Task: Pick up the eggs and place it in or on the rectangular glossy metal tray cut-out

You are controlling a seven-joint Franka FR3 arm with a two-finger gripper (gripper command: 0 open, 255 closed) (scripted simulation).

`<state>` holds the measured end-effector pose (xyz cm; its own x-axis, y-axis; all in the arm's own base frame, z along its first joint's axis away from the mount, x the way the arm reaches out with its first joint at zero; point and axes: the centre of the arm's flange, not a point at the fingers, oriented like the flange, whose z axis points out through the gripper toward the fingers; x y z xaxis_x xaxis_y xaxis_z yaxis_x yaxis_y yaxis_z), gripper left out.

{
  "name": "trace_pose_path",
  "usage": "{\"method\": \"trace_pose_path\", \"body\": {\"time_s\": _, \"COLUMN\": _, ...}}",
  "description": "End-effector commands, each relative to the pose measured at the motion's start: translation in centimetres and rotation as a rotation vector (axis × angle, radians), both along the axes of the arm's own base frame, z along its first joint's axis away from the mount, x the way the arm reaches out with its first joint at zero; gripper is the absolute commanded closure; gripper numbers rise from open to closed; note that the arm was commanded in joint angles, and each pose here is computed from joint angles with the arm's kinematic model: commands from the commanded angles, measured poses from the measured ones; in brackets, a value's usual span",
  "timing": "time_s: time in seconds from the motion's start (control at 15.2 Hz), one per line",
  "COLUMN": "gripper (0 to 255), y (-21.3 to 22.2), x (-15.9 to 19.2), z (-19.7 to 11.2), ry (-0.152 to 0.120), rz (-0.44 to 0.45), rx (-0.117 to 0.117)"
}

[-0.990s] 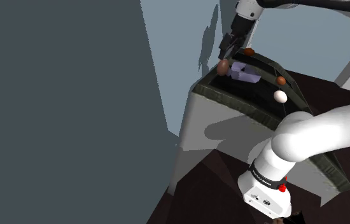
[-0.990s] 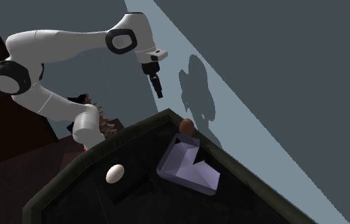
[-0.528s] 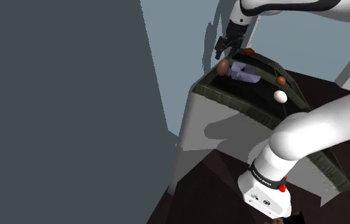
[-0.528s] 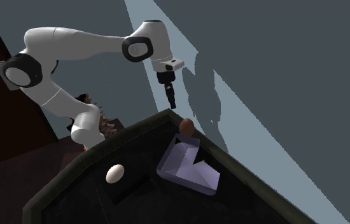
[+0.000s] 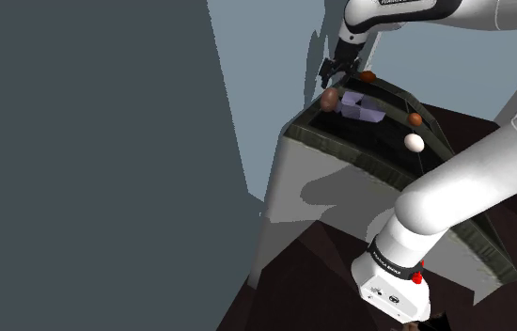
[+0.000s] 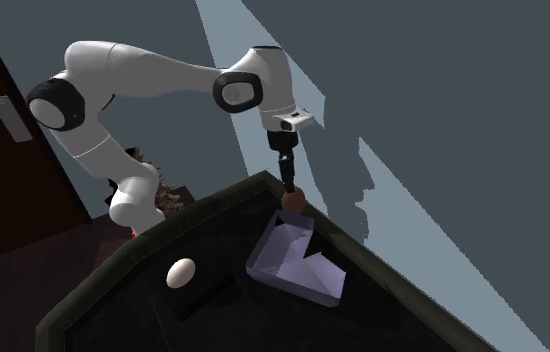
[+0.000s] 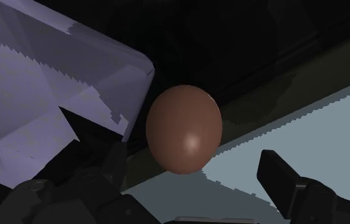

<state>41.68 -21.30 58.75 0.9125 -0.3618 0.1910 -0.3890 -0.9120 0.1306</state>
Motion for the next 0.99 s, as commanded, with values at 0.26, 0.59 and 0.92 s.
{"method": "trace_pose_path", "body": {"time_s": 0.26, "gripper": 0, "y": -0.9, "x": 0.5, "z": -3.1, "ry": 0.000, "rz": -0.009, "rx": -0.002}}
{"method": "trace_pose_path", "body": {"time_s": 0.59, "gripper": 0, "y": -1.1, "x": 0.6, "z": -3.9, "ry": 0.000, "rz": -0.009, "rx": -0.002}}
{"method": "trace_pose_path", "body": {"time_s": 0.92, "gripper": 255, "y": -1.1, "x": 0.6, "z": -3.9, "ry": 0.000, "rz": -0.009, "rx": -0.002}}
